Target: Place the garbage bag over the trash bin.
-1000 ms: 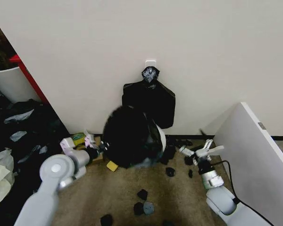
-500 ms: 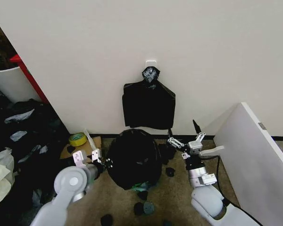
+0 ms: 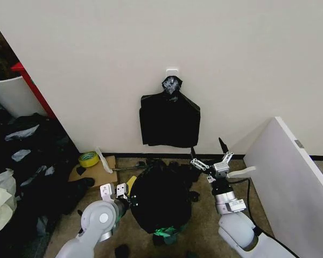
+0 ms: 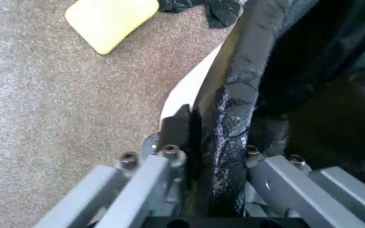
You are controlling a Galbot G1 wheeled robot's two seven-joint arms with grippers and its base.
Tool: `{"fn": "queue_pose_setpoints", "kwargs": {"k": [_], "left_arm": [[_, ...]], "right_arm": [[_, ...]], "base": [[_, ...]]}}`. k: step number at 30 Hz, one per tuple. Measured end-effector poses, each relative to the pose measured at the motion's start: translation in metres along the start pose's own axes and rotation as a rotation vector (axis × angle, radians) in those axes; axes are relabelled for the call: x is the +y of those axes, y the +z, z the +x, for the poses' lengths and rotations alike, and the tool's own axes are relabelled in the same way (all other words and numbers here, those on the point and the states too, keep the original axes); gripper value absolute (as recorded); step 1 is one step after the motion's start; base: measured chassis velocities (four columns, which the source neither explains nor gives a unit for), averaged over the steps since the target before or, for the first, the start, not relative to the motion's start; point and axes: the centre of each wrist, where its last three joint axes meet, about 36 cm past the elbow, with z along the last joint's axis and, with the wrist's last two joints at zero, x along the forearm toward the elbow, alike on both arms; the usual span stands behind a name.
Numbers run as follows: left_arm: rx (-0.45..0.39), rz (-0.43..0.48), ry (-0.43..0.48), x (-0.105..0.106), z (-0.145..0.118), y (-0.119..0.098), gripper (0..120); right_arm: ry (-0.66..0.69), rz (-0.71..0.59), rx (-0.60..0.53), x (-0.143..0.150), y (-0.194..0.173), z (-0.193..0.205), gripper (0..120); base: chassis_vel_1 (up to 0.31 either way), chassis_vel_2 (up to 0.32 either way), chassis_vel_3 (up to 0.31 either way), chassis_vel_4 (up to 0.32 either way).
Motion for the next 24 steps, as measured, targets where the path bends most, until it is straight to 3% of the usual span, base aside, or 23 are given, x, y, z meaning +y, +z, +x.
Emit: {"fn": "queue_pose_setpoints", "kwargs": {"k": [8, 18, 24], "left_arm": [[-0.041, -0.002, 0.011, 0.004, 0.019, -0.005, 46], [-0.134, -0.024, 0.073, -0.005, 0.075, -0.016, 84], [-0.114, 0.0, 0.053, -0.001, 0.067, -0.013, 98]], "right_arm": [[0.0, 0.001, 0.0, -0.001, 0.0, 0.0, 100], [0.017, -0.004, 0.005, -0.004, 0.0, -0.001, 100], [0.022, -0.011, 0.015, -0.003, 0.0, 0.001, 100]], "base": [[0.0, 0.0, 0.0, 0.0], [0.0, 0.0, 0.0, 0.0], [0.0, 0.0, 0.0, 0.0]]}}
